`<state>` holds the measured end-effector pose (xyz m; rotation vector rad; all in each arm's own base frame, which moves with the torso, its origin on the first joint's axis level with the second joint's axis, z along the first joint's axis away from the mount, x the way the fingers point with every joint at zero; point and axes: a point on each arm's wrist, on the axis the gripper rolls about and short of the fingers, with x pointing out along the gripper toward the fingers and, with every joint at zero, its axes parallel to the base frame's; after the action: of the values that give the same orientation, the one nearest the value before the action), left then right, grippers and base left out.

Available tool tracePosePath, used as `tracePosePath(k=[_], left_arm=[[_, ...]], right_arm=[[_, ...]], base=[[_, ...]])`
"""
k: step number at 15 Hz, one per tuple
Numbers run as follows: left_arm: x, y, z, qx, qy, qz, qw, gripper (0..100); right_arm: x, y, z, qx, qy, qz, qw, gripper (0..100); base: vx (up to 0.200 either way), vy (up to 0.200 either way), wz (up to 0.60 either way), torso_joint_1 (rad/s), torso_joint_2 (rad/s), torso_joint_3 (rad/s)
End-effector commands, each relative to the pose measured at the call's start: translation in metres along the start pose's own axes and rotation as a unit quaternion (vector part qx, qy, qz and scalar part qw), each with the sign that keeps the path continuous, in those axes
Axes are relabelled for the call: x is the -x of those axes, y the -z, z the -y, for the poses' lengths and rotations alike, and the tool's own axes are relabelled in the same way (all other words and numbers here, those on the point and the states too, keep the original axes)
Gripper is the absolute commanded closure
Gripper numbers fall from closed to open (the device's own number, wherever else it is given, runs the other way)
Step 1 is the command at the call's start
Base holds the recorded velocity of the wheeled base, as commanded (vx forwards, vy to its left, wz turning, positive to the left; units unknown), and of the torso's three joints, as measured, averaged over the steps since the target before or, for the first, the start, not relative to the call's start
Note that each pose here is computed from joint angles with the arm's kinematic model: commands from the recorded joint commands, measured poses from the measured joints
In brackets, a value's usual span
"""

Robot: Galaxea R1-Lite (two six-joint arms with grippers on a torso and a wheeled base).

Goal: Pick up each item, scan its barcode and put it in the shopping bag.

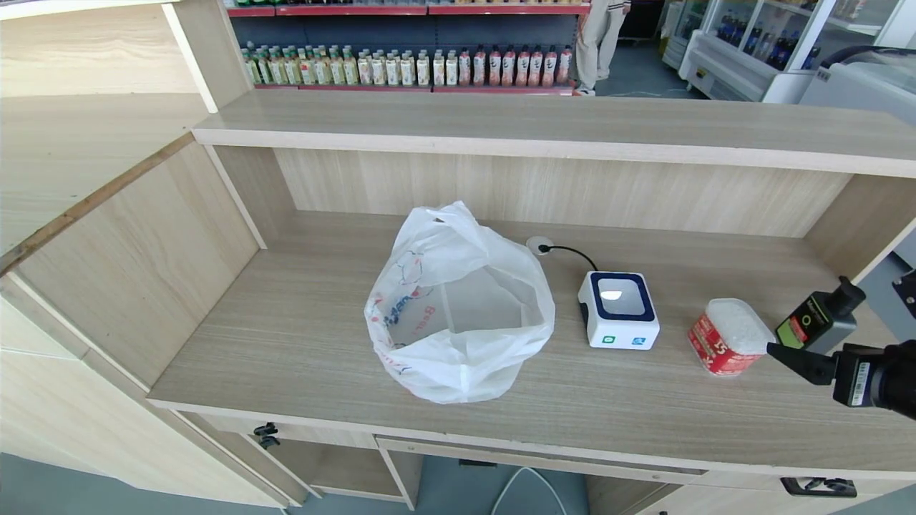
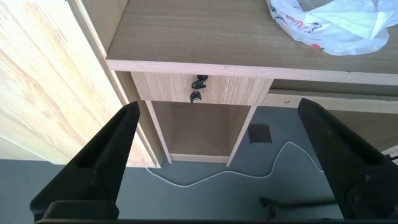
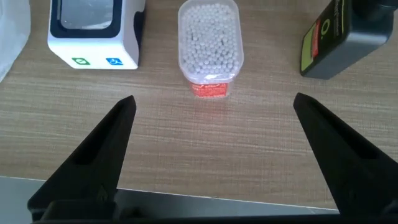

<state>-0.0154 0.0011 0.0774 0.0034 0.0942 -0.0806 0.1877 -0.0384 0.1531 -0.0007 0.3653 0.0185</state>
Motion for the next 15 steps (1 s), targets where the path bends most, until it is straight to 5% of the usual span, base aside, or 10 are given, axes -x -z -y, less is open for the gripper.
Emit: tracePosePath(k=[1, 6, 15], left_arm=[[0.0, 0.0, 0.0, 0.0, 0.0, 0.0, 1.0, 0], [0.0, 0.0, 0.0, 0.0, 0.0, 0.0, 1.0, 0], [0.0, 0.0, 0.0, 0.0, 0.0, 0.0, 1.0, 0]], right_arm=[[-0.012, 0.006, 0.009, -0.009, 0.007, -0.022, 1.0, 0], [-0.04, 0.017, 0.018, 0.01, -0.022, -0.047, 0.999, 0], [-0.084, 0.031, 0.023, 0.038, -0.103, -0.031, 0.993, 0]], base=[[0.0, 0.0, 0.0, 0.0, 0.0, 0.0], [0.0, 0.0, 0.0, 0.0, 0.0, 0.0], [0.0, 0.0, 0.0, 0.0, 0.0, 0.0]])
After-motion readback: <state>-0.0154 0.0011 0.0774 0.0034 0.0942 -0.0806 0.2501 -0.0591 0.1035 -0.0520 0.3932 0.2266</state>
